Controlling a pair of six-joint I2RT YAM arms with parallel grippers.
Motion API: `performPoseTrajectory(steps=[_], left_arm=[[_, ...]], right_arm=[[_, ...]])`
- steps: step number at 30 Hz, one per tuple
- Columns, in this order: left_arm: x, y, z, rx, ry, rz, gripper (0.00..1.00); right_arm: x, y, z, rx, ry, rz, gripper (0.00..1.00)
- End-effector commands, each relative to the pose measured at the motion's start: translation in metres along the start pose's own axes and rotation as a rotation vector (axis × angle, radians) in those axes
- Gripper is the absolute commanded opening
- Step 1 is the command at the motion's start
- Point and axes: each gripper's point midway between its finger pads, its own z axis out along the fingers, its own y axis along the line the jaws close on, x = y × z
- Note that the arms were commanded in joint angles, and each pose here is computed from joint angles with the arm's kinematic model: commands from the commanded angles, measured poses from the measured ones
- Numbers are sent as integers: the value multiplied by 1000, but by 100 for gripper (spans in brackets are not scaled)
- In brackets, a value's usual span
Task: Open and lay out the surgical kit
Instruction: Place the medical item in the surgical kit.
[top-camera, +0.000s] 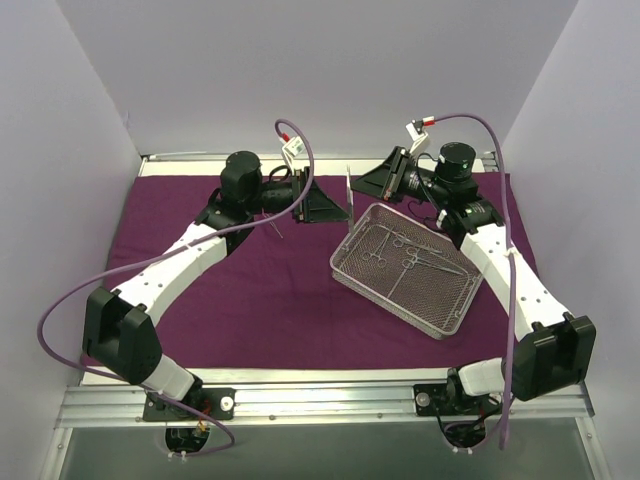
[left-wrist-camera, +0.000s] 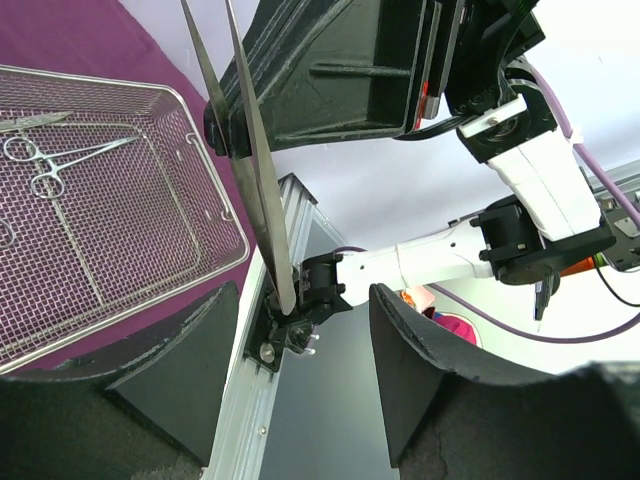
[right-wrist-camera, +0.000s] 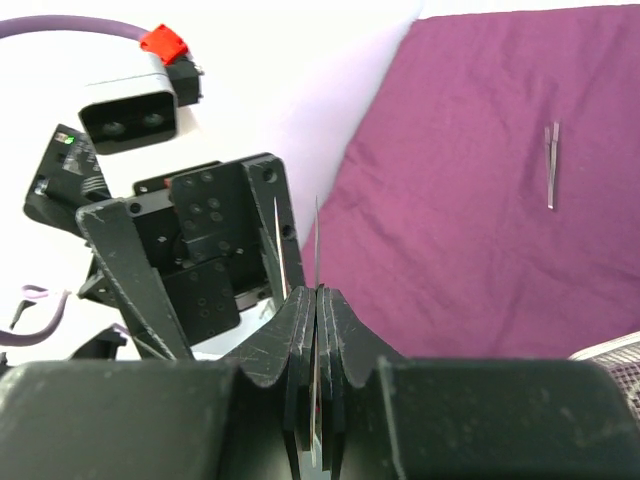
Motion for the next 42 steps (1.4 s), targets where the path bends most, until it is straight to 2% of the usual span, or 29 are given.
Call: performPoseTrajectory(steps=[1, 11, 16, 19, 20, 22, 23, 24, 25, 26, 27, 28, 29, 30, 31, 33, 34, 37, 42], left_arm=[[-7, -24, 0, 74, -8, 92, 64], [-10, -24, 10, 106, -4, 89, 58], [-12, -26, 12, 126, -5, 87, 48], [-13, -26, 12, 134, -7, 87, 38], [-13, -26, 12, 135, -7, 89, 27], [-13, -25, 13, 131, -8, 91, 15], [-13, -20, 12, 108, -7, 73, 2], [-15, -18, 11, 89, -11, 69, 2], [-15, -11, 11, 62, -14, 83, 2], [-10, -1, 9, 8, 2, 40, 2], [-18, 7, 6, -56, -35, 39, 2], [-21, 16, 2, -112, -52, 68, 2], [-11, 36, -6, -220, -25, -10, 2], [-21, 55, -16, -337, -82, -15, 2], [-27, 64, -25, -414, -105, 0, 2], [-20, 94, -47, -599, -108, -78, 2], [-30, 114, -64, -721, -173, -93, 2], [-24, 156, -106, -971, -228, -218, 2], [-21, 203, -137, -1219, -254, -278, 2]], right_arm=[[-7, 36, -7, -122, -22, -61, 0], [-3, 40, -1, -167, -6, -44, 0], [-1, 39, 1, -173, 2, -39, 0], [0, 37, 3, -176, 8, -30, 0], [0, 37, 3, -176, 8, -30, 0], [0, 35, 4, -171, 10, -26, 0], [-1, 34, 4, -164, 10, -22, 5], [-3, 30, 5, -138, -2, -34, 14], [1, 18, 5, -82, 15, 0, 28], [-2, 8, 5, -37, 8, 7, 49], [-12, 1, 4, 17, -24, -18, 56], [-9, -15, 1, 102, -14, 24, 62], [-16, -29, -3, 171, -37, 33, 74], [-25, -32, -8, 221, -58, 29, 81], [-25, -57, -19, 366, -70, 42, 85], [-33, -94, -39, 567, -95, 76, 89], [-32, -111, -56, 689, -82, 87, 89], [-23, -148, -82, 866, -38, 134, 88], [-15, -161, -93, 912, -43, 145, 87]])
